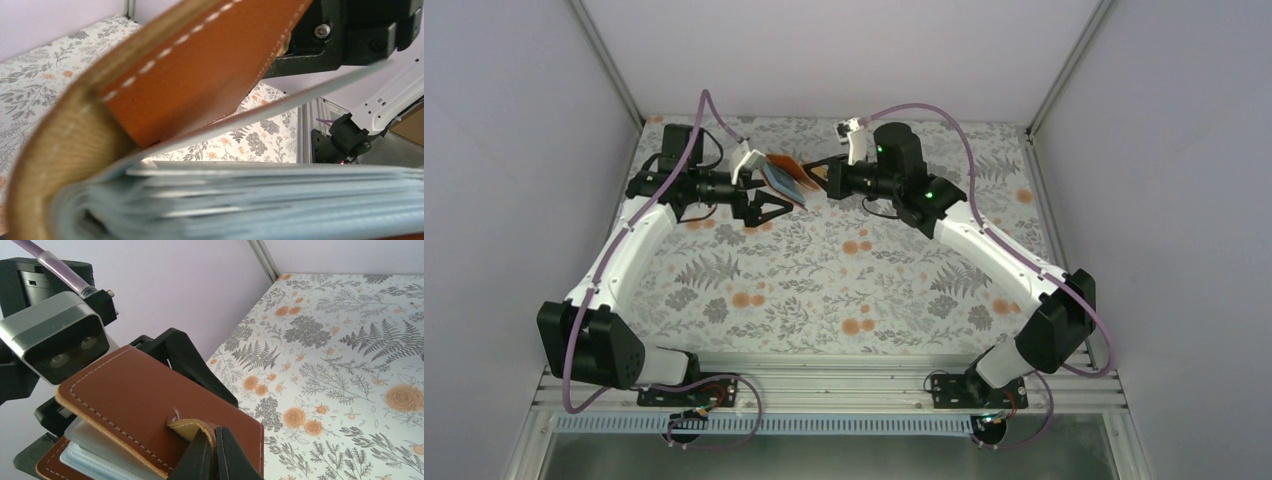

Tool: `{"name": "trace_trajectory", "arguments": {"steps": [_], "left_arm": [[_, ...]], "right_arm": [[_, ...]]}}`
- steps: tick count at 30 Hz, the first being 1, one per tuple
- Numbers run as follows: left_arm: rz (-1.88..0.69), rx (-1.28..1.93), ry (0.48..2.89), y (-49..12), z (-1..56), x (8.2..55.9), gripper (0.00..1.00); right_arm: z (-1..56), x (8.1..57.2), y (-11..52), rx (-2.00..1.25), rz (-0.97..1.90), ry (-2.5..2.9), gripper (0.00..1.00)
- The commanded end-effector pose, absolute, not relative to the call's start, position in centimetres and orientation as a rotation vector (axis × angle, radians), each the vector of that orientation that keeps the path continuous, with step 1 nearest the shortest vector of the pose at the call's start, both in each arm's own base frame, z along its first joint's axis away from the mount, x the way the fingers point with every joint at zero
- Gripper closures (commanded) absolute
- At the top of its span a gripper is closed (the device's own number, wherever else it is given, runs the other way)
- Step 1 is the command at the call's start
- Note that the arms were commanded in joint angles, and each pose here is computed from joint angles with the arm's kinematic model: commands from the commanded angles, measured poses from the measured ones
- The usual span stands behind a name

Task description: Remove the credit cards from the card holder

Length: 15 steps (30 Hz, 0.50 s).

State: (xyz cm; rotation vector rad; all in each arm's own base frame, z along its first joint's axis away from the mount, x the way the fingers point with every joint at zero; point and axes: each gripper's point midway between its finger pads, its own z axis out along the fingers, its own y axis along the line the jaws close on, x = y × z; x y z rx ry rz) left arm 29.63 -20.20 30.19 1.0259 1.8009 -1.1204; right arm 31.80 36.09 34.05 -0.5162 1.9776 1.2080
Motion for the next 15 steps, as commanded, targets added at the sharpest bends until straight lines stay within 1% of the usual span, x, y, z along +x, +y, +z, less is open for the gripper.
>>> {"name": "trace_trajectory", "arguments": {"steps": [1, 9, 15], "left_arm": [[-1.134, 1.018, 1.784, -20.4, 31.3, 30.3, 0.0], [-1.086, 1.036, 1.758, -20.1, 32.7, 30.2, 0.0], [-1.111, 1.035, 1.77, -20.3, 33.0, 30.9, 0.0]], "right_arm": [[37.0, 31.8, 36.4, -0.503, 1.252, 1.897, 0.96], [37.5, 32.2, 35.6, -0.45, 1.22, 1.899, 0.96], [37.8, 32.5, 35.4, -0.43, 1.216, 1.892, 0.96]]}}
